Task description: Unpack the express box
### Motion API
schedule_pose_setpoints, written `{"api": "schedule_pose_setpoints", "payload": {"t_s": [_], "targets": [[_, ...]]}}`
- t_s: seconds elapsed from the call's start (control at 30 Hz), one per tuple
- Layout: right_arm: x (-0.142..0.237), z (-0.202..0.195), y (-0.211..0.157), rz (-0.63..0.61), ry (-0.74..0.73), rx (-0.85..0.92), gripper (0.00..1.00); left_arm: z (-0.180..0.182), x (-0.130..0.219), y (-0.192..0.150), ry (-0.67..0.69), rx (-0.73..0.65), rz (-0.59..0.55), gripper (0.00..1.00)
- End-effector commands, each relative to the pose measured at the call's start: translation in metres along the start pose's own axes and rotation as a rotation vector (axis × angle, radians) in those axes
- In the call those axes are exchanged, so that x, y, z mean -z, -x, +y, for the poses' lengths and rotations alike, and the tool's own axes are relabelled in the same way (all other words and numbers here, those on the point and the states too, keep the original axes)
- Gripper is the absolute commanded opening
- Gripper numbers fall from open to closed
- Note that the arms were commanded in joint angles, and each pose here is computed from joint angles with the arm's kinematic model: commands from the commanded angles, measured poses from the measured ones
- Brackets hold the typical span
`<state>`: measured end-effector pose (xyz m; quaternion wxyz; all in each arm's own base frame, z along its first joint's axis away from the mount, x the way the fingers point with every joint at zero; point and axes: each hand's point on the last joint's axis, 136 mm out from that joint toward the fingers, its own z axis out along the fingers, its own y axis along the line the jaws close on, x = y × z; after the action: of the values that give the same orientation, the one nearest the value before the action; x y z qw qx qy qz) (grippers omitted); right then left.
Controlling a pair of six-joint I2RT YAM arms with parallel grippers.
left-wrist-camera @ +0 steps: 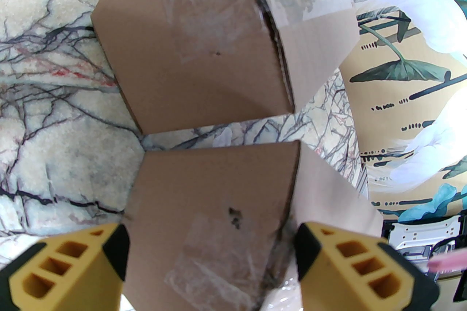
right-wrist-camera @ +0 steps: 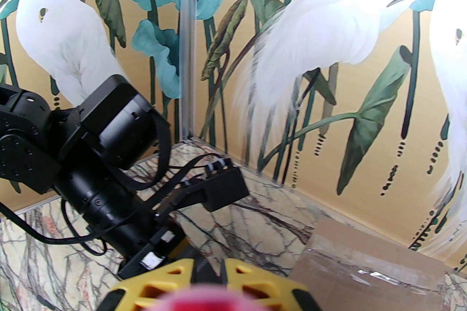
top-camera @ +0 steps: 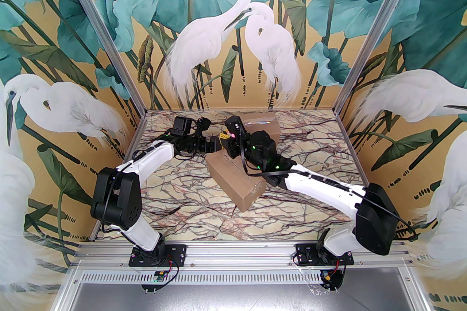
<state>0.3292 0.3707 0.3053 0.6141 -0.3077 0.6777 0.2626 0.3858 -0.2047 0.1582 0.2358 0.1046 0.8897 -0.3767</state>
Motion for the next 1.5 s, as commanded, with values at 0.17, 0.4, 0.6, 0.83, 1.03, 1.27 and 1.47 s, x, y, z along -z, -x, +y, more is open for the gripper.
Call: {"api": "schedule_pose_setpoints", "payload": {"t_s": [0.17, 0.4, 0.6, 0.83, 1.03, 1.27, 1.47], "targets": [[-0.015, 0.012, -0.024, 0.046, 0.054, -0.018, 0.0, 0.021, -0.004, -0.028, 0.087, 0.057, 0.076, 0.79], [-0.017, 0.008, -0.037, 0.074, 0.033, 0.007, 0.0, 0.02, -0.005, -0.029, 0.084, 0.058, 0.082, 0.79], [-0.019, 0.01, -0.047, 0.101, 0.043, -0.007, 0.0, 0.021, -0.005, -0.03, 0.092, 0.06, 0.083, 0.79], [-0.017, 0.006, -0.053, 0.122, 0.023, -0.002, 0.0, 0.023, -0.005, -0.031, 0.098, 0.064, 0.085, 0.79], [-0.01, 0.004, -0.059, 0.15, 0.012, 0.017, 0.0, 0.026, -0.006, -0.032, 0.109, 0.061, 0.093, 0.79], [0.003, 0.002, -0.062, 0.155, -0.002, 0.01, 0.0, 0.031, -0.009, -0.033, 0.126, 0.061, 0.109, 0.78], [0.011, 0.002, -0.062, 0.162, 0.002, 0.021, 0.0, 0.036, -0.012, -0.034, 0.14, 0.053, 0.12, 0.78]]}}
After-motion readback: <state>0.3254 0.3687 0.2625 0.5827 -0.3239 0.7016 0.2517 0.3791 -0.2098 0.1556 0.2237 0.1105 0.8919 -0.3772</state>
